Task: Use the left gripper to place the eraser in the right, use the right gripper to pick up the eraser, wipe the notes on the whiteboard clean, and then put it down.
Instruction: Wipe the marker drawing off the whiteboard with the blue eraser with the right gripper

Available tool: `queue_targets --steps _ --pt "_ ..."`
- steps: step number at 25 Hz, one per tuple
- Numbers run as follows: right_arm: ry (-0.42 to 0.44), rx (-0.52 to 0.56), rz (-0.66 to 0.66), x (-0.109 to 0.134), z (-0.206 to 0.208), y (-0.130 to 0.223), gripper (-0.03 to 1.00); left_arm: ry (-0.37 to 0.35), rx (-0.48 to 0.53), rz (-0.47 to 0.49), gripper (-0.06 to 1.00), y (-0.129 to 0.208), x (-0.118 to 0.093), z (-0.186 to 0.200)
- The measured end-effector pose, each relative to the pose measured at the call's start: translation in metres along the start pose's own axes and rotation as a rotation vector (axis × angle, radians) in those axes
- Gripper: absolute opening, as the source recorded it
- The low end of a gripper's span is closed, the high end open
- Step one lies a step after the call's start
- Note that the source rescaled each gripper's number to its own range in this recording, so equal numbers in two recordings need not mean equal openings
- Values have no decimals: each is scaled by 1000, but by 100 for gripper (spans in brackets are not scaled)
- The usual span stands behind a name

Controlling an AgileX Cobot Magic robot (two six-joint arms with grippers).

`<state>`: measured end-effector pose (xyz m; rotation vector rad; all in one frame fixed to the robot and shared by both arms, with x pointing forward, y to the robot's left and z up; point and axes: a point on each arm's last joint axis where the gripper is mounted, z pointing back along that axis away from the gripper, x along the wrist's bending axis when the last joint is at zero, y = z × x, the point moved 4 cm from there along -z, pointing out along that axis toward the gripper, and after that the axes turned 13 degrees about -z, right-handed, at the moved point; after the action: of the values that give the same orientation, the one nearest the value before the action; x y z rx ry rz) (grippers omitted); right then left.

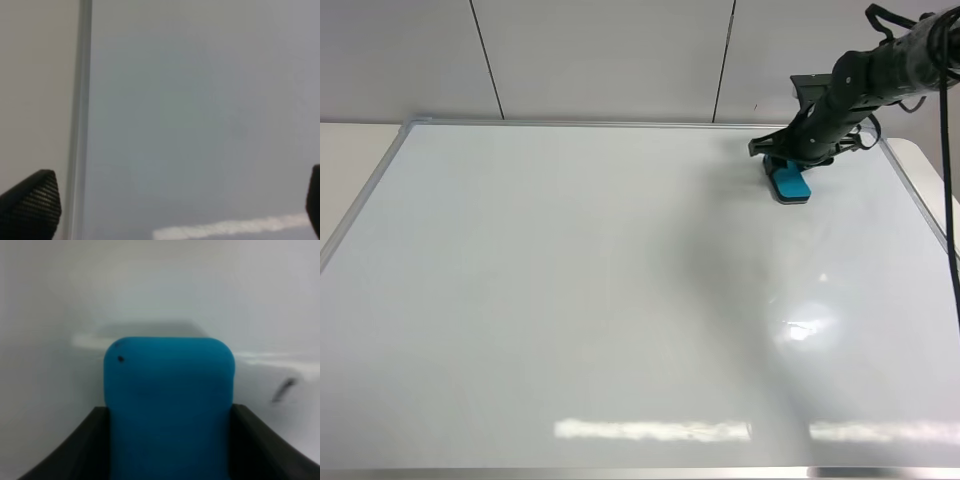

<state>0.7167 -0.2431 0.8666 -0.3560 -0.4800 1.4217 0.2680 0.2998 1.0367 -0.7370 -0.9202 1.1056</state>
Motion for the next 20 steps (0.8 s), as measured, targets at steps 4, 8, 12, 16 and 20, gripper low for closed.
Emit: queue_targets --steps 4,8,12,16,20 --pt "56 5 -6 -27 -1 -16 2 0 0 0 100 0 0 0" --pt "100 32 -15 -39 -4 -31 2 0 0 0 100 0 0 0" --pt "102 61 -5 -34 -6 -33 2 0 0 0 100 0 0 0" --pt "56 79 63 -5 -6 -27 2 0 0 0 100 0 0 0" --pt "-10 92 93 33 -5 -17 2 0 0 0 100 0 0 0"
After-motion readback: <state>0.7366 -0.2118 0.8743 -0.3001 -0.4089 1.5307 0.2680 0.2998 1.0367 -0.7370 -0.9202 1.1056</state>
